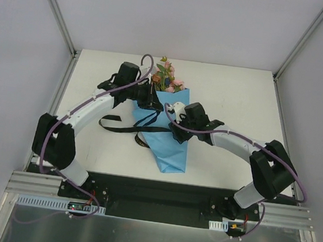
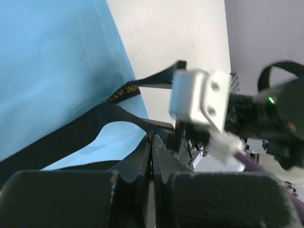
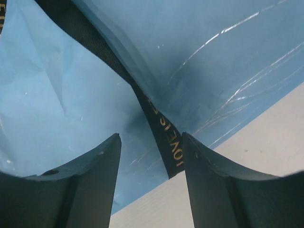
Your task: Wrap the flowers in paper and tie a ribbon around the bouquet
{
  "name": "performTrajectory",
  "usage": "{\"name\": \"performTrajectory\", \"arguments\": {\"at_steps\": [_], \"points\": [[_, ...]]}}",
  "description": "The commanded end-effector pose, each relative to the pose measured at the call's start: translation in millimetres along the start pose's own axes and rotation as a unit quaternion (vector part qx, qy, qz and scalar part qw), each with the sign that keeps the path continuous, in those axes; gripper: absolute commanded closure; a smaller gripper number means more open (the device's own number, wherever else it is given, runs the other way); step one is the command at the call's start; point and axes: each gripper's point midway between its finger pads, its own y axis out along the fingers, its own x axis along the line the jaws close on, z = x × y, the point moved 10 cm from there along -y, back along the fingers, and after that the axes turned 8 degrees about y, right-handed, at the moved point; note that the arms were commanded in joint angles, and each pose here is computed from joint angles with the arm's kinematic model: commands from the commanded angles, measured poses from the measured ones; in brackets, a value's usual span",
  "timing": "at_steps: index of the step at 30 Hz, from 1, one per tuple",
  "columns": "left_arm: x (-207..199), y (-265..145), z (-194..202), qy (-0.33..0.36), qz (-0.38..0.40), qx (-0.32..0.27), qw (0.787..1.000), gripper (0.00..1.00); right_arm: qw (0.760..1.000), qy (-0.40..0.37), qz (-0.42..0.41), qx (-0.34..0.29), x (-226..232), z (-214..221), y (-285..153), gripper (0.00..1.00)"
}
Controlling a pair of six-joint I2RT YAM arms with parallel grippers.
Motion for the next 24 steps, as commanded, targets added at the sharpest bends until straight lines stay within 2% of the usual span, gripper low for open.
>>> {"name": "performTrajectory", "arguments": {"at_steps": [1,5,8,9,12,19,24], "points": [[11,23,-12,0.009,0.020,0.040,0.999,0.98,0.996,-0.056,0.029,-0.062,-4,-28,9,0.45],[24,47,-16,-0.007,0.026,0.068,0.997,0.99,0.993,-0.069,0.058,-0.079,3,-28,21,0.52],[32,62,-19,-0.019,0.023,0.079,0.996,0.98,0.990,-0.072,0.086,-0.084,6,-26,25,0.71],[36,68,-22,-0.022,0.025,0.083,0.996,0.97,0.990,-0.068,0.086,-0.087,8,-26,25,0.83],[40,84,-23,-0.020,0.023,0.094,0.995,0.95,0.987,-0.071,0.090,-0.109,15,-28,15,0.95],[38,118,-8,-0.016,0.035,0.147,0.988,0.95,0.979,-0.063,0.110,-0.161,23,-20,-15,0.99],[31,137,5,0.004,0.032,0.201,0.979,0.94,0.978,-0.061,0.118,-0.162,21,-12,-19,0.99]]}}
